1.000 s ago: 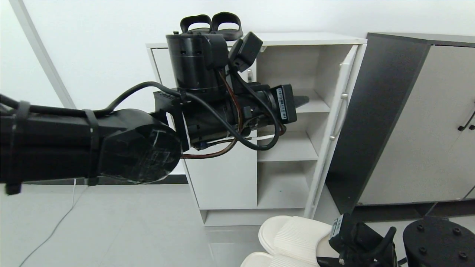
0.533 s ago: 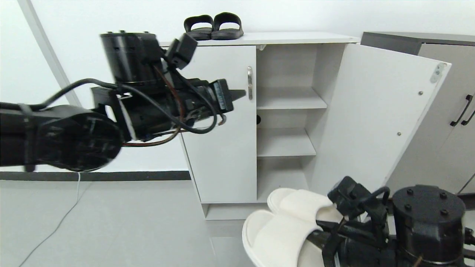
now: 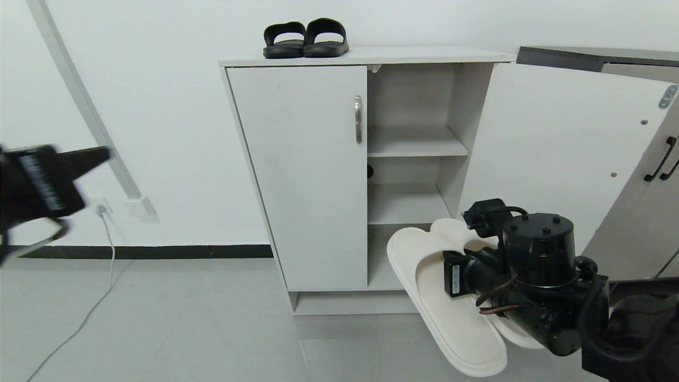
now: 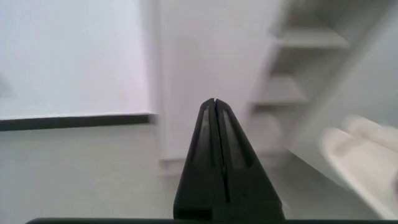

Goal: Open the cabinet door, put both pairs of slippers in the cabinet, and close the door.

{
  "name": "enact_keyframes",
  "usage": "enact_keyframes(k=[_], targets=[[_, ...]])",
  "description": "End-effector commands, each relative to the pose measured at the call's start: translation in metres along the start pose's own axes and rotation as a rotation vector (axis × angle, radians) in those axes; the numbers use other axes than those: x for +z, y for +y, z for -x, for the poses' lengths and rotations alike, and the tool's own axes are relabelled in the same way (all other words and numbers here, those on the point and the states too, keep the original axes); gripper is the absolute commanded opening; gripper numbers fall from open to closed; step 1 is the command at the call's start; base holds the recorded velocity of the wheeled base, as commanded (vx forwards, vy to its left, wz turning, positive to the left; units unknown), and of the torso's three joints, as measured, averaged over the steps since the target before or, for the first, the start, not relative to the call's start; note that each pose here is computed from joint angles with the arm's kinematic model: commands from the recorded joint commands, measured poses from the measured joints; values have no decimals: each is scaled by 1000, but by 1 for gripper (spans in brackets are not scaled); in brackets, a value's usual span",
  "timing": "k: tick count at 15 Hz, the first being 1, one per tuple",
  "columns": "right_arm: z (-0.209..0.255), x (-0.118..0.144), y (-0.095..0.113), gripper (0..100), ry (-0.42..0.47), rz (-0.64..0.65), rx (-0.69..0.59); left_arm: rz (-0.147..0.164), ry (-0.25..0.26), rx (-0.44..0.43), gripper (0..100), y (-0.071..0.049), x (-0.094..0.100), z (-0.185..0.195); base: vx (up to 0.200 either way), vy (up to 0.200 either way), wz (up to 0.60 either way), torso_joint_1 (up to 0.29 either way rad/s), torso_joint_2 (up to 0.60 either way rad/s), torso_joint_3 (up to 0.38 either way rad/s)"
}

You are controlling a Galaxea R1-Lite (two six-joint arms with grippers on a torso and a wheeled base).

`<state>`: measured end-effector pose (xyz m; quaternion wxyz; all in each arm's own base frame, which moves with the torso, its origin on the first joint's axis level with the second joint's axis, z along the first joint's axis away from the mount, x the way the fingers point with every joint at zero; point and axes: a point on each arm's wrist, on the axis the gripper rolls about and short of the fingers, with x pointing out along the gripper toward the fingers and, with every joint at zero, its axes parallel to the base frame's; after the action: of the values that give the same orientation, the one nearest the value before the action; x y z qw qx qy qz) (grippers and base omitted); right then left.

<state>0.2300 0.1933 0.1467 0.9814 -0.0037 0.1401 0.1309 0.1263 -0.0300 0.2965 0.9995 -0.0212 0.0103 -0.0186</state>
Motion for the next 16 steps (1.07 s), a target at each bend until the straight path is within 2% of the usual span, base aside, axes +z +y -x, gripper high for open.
enact_keyframes(k=[1,2,4,5,6,8,10,11,12,16], targets=[[-4,-2,1,0,5,3,-4,-55,-130,395,0,36,-71,117,0,0,0,0,0,0],[-3,-2,1,0,5,3,-4,-57,-118,420,0,36,-103,133,0,0,0,0,0,0],[0,-1,0,0,0,3,-3,-63,-82,410,0,36,-160,150,0,0,0,0,0,0],[1,0,-1,0,-2,2,-3,-67,-63,381,0,36,-182,152,0,0,0,0,0,0],[2,1,0,0,-6,2,-1,-65,-18,354,0,37,-198,146,0,0,0,0,0,0],[2,1,0,0,-5,3,2,-61,-28,306,0,37,-212,140,0,0,0,0,0,0],[1,-4,0,0,9,10,3,-44,22,228,0,36,-218,140,0,0,0,0,0,0],[2,-5,2,0,16,15,15,-68,-7,74,0,35,-223,146,0,0,0,0,0,0],[1,-7,3,0,20,17,19,-73,-17,33,0,34,-223,146,0,0,0,0,0,0],[-6,-10,12,0,22,24,27,-49,-17,34,0,34,-223,146,0,0,0,0,0,0]])
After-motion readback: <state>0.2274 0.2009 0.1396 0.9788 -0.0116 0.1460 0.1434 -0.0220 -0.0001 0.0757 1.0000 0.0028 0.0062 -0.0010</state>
